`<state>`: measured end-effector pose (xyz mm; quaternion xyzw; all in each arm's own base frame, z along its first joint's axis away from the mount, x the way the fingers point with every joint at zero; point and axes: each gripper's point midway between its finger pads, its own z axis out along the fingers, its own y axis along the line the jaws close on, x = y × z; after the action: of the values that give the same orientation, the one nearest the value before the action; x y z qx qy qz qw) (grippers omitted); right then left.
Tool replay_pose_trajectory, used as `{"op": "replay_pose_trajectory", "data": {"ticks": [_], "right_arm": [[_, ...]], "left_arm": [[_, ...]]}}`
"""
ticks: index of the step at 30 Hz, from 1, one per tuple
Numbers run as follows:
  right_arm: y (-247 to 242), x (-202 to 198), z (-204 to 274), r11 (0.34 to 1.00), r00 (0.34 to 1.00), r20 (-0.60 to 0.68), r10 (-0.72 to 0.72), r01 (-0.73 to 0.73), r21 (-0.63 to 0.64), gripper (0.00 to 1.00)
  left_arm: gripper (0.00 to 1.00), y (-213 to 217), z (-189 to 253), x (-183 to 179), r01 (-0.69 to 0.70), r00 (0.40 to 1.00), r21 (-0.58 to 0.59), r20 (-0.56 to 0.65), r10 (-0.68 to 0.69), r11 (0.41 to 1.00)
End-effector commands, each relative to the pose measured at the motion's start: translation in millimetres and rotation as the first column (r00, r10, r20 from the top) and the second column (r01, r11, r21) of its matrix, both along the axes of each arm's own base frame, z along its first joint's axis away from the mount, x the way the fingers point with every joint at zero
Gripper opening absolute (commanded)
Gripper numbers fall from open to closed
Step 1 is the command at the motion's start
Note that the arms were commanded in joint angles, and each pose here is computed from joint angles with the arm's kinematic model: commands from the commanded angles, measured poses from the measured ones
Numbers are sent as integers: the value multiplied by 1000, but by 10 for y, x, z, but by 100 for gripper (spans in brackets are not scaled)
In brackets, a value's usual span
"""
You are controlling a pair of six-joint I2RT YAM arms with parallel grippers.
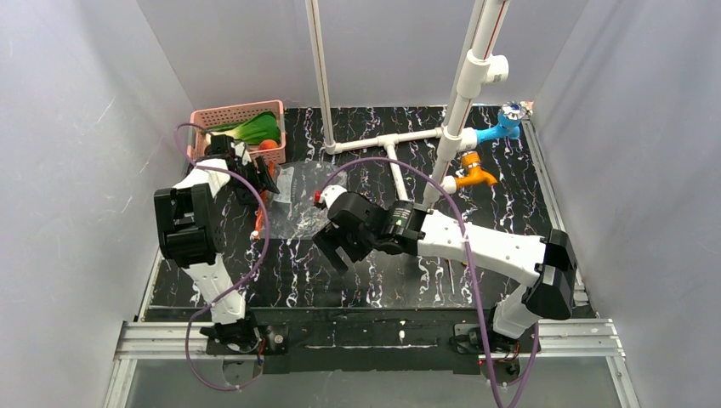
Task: Place the food in the zip-top bag and seal the zipper
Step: Pick up the zipper food storage bag at the center of the board.
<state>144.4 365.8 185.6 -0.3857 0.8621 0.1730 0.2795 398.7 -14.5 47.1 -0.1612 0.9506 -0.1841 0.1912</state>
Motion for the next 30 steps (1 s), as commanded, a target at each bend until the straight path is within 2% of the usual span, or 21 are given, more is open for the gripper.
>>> {"op": "replay_pose_trajectory", "data": {"ticks": [1,5,17,20,30], "right_arm": [[-17,-53,190,998,1000,-20,4,-3,61,100],[-24,-94,176,997,999,-47,-10,13,75,100],[-64,-42,173,994,995,-60,-79,83,72,100],[-74,-23,155,994,994,-61,-92,95,59,100],[-68,99,104,988,988,-50,-148,150,43,100]], "left_arm": [[65,-63,119,48,47,998,-7,30,-47,999],[67,-82,112,33,63,998,12,29,-63,998],[19,-383,121,-16,144,990,-42,13,-144,989],[2,-455,173,-39,169,986,-38,22,-168,985],[0,-664,568,-110,187,977,-87,120,-177,978]]}}
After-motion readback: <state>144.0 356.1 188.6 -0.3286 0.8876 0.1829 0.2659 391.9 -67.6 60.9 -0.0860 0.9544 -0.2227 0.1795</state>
